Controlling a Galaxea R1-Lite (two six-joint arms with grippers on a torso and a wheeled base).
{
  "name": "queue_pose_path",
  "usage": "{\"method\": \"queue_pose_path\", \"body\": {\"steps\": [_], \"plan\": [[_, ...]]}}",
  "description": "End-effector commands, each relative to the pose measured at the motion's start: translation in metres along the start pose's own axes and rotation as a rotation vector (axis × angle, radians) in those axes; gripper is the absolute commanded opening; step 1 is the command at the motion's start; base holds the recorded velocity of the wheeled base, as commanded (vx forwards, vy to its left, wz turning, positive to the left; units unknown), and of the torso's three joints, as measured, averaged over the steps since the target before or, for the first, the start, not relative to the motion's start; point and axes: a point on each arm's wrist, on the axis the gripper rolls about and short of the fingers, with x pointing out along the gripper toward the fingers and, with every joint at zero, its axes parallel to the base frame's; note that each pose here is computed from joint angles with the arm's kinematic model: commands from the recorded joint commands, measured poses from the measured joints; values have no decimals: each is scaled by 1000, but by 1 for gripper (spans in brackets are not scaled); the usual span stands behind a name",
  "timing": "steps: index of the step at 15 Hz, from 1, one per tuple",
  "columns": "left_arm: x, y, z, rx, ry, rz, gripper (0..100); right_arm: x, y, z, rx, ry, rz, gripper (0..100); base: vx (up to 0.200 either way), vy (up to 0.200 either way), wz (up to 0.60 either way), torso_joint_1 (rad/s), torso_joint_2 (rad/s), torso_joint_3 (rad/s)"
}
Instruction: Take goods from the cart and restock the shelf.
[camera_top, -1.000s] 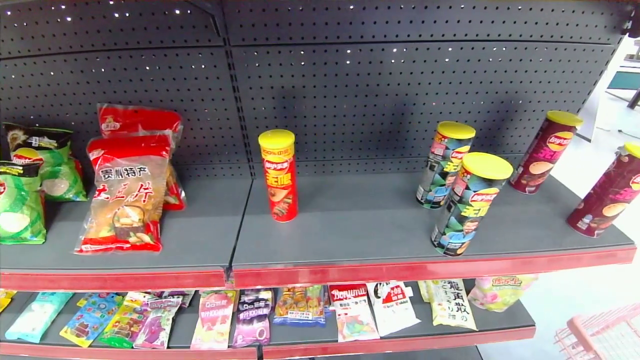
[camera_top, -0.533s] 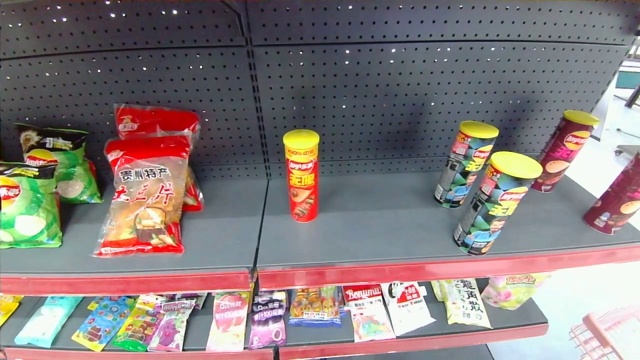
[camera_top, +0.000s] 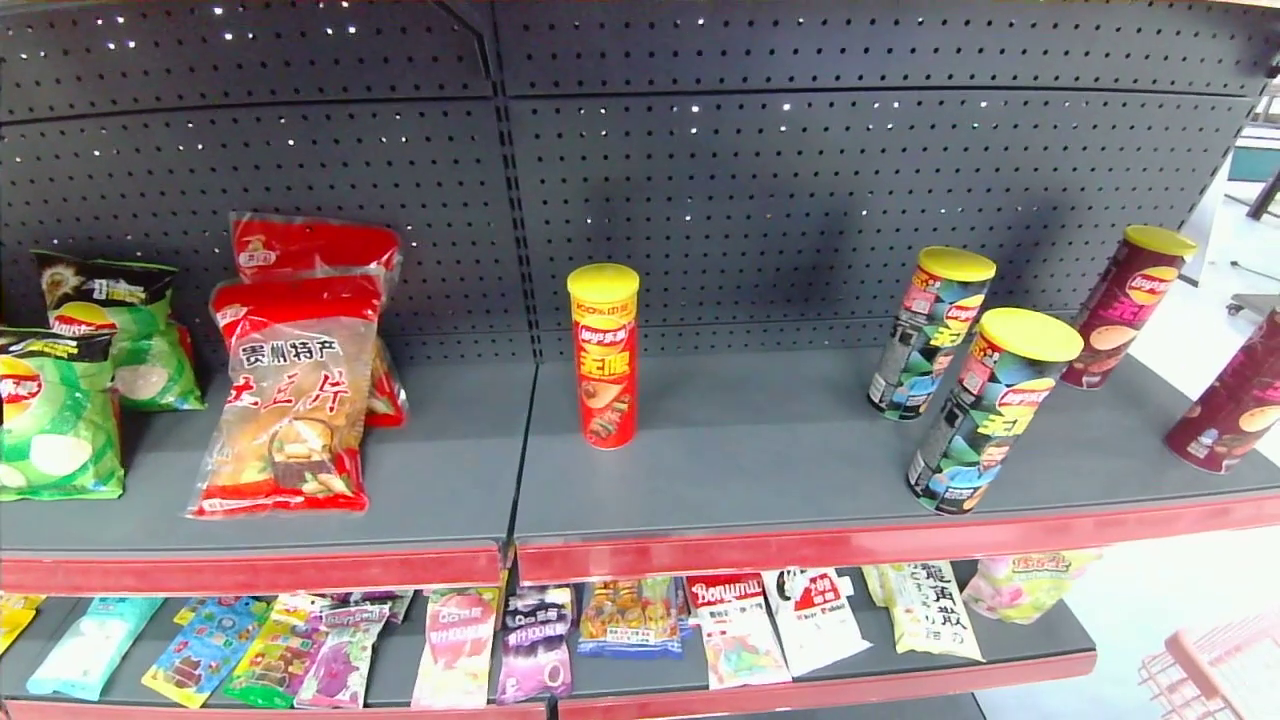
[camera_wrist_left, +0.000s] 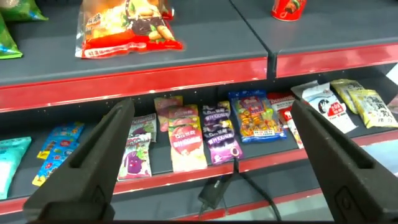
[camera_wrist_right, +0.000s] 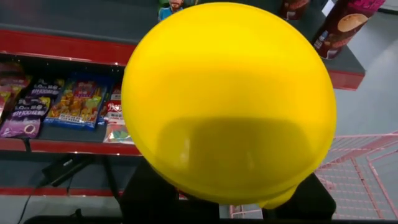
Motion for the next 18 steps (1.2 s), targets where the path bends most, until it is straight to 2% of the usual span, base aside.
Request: {"method": "queue_pose_path", "body": {"steps": [1, 8, 10, 12, 13, 14, 15, 16, 17, 18], "plan": [[0, 0, 0, -2, 0, 0, 100, 0, 0, -1, -1, 1, 2, 0, 0, 0, 0, 0, 0, 0], [1, 0, 0, -1, 7, -2, 100, 3, 2, -7, -2, 19, 33, 0, 0, 0, 0, 0, 0, 0], [6, 0, 2, 1, 76, 23, 100, 5, 3, -12, -1, 37, 37, 0, 0, 0, 0, 0, 0, 0], [6, 0, 5, 20, 79, 96, 100, 5, 3, -11, 1, 26, 39, 0, 0, 0, 0, 0, 0, 0], [12, 0, 60, -3, 57, 70, 100, 6, 4, -12, -4, 27, 39, 0, 0, 0, 0, 0, 0, 0], [33, 1, 112, -90, 62, 42, 100, 6, 4, -12, -3, 30, 38, 0, 0, 0, 0, 0, 0, 0], [61, 2, 152, -97, 84, -40, 100, 8, 4, -16, -5, 43, 35, 0, 0, 0, 0, 0, 0, 0], [76, 2, 154, -64, 122, -90, 100, 8, 5, -17, -6, 48, 33, 0, 0, 0, 0, 0, 0, 0], [105, 2, 154, 20, 163, -172, 100, 8, 5, -18, -8, 52, 34, 0, 0, 0, 0, 0, 0, 0], [130, 2, 153, 72, 171, -230, 100, 9, 5, -17, -10, 56, 38, 0, 0, 0, 0, 0, 0, 0]]}}
